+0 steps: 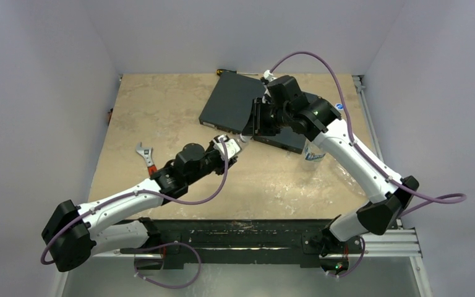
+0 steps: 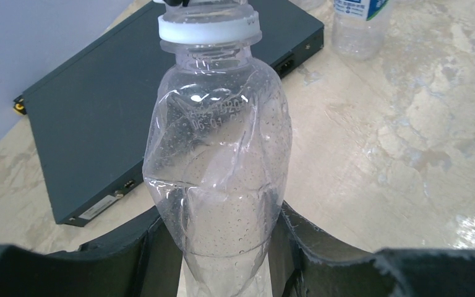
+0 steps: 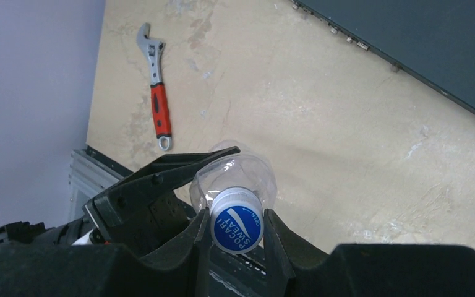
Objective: Screw on the bottle caps
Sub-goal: Screw the bottle cap onto the plastic bottle.
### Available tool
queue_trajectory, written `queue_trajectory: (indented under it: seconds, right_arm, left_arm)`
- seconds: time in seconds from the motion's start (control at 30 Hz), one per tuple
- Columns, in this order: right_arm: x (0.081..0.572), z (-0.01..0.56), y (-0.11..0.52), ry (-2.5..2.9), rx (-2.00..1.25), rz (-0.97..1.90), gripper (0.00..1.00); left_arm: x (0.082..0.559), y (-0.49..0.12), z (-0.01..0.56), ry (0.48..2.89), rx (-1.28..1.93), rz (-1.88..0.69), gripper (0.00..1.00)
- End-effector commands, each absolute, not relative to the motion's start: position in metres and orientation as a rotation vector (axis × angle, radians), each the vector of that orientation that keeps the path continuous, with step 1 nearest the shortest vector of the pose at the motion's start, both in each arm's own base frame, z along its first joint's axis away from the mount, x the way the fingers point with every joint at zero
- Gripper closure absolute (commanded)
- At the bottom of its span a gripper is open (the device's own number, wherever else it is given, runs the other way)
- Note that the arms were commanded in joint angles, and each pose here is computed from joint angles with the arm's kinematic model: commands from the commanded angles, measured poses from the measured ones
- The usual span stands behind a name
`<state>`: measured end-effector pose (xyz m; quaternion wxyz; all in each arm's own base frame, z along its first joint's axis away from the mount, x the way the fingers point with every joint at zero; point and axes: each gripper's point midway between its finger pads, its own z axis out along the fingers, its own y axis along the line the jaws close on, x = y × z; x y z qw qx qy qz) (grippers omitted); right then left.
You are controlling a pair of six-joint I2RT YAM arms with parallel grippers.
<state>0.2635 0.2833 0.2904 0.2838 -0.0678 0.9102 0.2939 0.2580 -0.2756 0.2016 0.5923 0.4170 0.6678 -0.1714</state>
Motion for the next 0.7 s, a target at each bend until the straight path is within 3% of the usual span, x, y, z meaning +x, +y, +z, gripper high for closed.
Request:
queue_trajectory:
  seconds: [0.0,0.23,0.57,0.67]
  right_arm:
    - [0.234,0.277,0.300,2.584,-0.190,0.845,0.81]
    - [0.238,0.299,0.299,2.546,-0.151,0.849,0.64]
    - [0.242,0.346,0.281,2.386,-0.150,0.823,0.12]
    - [0.238,0.356,0.274,2.330,-0.190,0.825,0.02]
  left_arm:
    - [0.268,-0.291,0.315,1.184,0.762,-0.417,0.97]
    - [0.264,-0.294,0.287,1.243,0.776,-0.439,1.00]
    - [0.257,-0.303,0.252,1.371,0.831,-0.512,1.00]
    - [0.250,-0.308,0.246,1.385,0.865,-0.566,1.00]
